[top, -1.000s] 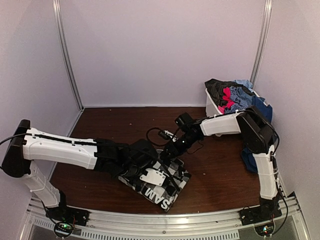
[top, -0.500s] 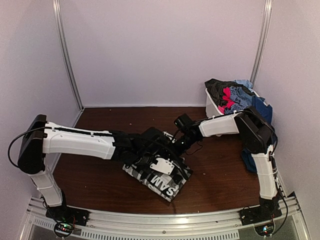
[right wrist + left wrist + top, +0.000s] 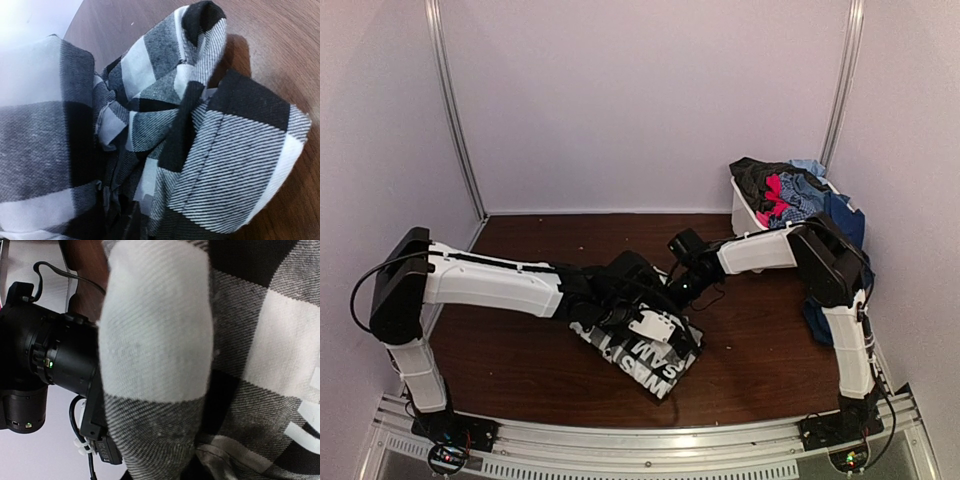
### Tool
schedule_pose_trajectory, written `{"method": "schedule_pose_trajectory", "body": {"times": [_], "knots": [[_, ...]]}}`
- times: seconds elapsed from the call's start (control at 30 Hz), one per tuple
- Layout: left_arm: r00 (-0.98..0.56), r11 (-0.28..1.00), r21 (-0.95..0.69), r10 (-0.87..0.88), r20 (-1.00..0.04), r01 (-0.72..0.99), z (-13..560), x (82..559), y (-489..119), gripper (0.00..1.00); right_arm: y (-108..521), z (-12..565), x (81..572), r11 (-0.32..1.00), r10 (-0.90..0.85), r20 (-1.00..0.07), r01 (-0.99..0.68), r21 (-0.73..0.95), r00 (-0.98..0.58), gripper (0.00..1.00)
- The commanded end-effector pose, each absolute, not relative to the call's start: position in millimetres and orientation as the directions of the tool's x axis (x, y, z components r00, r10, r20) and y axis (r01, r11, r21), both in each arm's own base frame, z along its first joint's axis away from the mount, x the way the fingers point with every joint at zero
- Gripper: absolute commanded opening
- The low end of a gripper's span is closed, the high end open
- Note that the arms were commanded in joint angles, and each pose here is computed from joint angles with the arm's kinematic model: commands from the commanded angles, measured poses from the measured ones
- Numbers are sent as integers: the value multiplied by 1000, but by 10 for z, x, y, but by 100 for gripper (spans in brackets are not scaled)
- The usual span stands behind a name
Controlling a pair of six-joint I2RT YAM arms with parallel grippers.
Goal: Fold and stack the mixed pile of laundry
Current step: Fold the 2/3-rectangle-folded shirt at the center of the board, then smooth out the square-folded shirt at the center of the board.
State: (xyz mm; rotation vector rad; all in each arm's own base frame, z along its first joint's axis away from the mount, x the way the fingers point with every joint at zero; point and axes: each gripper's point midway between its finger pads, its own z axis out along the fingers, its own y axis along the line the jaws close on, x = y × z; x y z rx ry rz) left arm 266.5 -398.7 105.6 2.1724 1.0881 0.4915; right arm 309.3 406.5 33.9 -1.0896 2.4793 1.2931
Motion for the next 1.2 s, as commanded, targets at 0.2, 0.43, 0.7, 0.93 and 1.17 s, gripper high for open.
{"method": "schedule_pose_trajectory", "body": {"times": [0.2,0.43,0.7,0.93,1.17], "knots": [[496,-232,792,862,-102,566,1565,2815,-4042,69,3778,616,3437,458,-469,-443,-639,618,-764,54],[339,105,744,842,-419,660,2081,2797,-3705,98,3361,1268,3931,521,-326,-546,-629,577,-772,63],[-108,596,272,524,-845,756,2249,3016,-3158,98,3246,1522,3582,480,-310,-561,-636,604,-767,72],[-470,675,-156,311,-826,721,1831,3378,-3086,98,3193,1136,3143,519,-340,-484,-589,619,-807,77],[-595,644,-314,278,-754,698,1343,3564,-3235,87,3091,555,2856,582,-410,-370,-552,597,-833,65]]}}
